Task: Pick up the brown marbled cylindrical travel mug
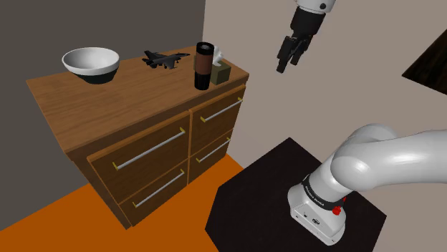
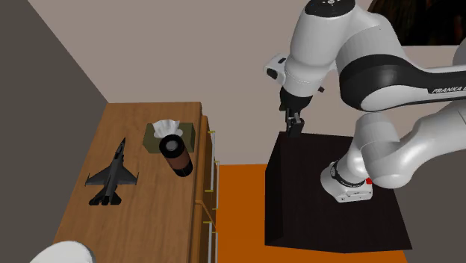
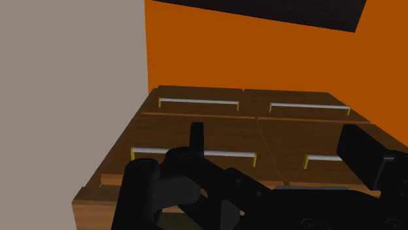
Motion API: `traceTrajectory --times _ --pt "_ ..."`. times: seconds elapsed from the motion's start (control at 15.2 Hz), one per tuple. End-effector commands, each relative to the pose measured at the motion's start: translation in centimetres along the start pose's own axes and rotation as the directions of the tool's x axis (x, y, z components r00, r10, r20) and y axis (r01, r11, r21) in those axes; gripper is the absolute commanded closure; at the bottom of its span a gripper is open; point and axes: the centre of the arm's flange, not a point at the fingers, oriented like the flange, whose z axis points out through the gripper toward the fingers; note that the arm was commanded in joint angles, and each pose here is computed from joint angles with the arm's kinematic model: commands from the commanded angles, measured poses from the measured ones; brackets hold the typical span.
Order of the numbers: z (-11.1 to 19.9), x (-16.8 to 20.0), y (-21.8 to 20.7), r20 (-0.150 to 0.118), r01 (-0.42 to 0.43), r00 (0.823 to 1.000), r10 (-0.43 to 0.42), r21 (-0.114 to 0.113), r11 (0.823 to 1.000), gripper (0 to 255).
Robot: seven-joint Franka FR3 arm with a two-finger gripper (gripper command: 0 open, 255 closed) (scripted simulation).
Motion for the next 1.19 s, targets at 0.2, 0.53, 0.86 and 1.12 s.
traceTrajectory --times 0.2,0.53,0.86,1.12 --pt "0.4 3.9 -0.3 -0.001 -0.003 1.000 0.003 0.004 1.000 0" --pt "1.0 10.5 -0.7 -0.002 -0.007 1.000 0.007 0.010 1.000 0" --pt "1.6 17.0 -1.1 -0.003 -0.011 1.000 0.011 0.016 1.000 0" --pt "2.0 22.2 -1.4 -0.004 -0.014 1.000 0.014 0.020 1.000 0"
